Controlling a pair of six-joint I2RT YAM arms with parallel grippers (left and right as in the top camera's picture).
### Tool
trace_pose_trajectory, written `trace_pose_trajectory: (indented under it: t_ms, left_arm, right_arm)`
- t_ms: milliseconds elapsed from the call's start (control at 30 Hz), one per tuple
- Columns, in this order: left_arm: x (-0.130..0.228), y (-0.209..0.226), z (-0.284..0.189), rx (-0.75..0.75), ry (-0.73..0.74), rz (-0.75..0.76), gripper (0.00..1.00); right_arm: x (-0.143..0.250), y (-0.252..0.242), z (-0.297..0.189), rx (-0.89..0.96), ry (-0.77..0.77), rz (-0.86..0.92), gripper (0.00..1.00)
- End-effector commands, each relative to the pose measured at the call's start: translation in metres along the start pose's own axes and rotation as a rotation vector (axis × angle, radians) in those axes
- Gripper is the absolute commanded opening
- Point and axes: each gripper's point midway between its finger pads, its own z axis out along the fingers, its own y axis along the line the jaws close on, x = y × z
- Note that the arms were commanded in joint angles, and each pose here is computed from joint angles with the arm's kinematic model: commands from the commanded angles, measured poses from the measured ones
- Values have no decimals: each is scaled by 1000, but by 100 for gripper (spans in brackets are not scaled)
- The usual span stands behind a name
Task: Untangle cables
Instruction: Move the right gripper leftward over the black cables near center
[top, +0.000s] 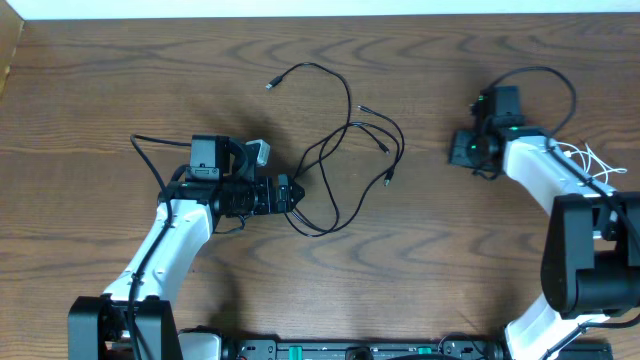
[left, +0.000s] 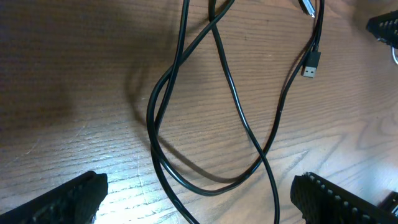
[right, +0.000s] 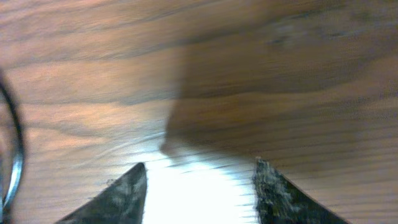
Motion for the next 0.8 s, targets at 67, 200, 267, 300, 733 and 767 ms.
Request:
trace_pose_trajectory:
  t_ms: [67, 200, 267, 300, 733, 767]
  left_arm:
    - [-6, -1, -3, -10, -18, 15, 100]
    - [-6, -1, -3, -10, -18, 15, 100]
    - [-6, -1, -3, -10, -18, 15, 100]
    - [-6, -1, -3, -10, -18, 15, 100]
    - [-6, -1, -3, -10, -18, 15, 100]
    - [-6, -1, -3, -10, -18, 15, 100]
  right_arm:
    - [5, 37, -5, -46, -20, -85, 27]
    - [11, 57, -6, -68, -23, -131, 1]
    - [13, 64, -6, -76, -27, -147, 1]
    - [14, 66, -6, -79, -26, -153, 1]
    - [20, 79, -6, -93, -20, -183, 89]
    - [20, 79, -7, -97, -18, -179, 94]
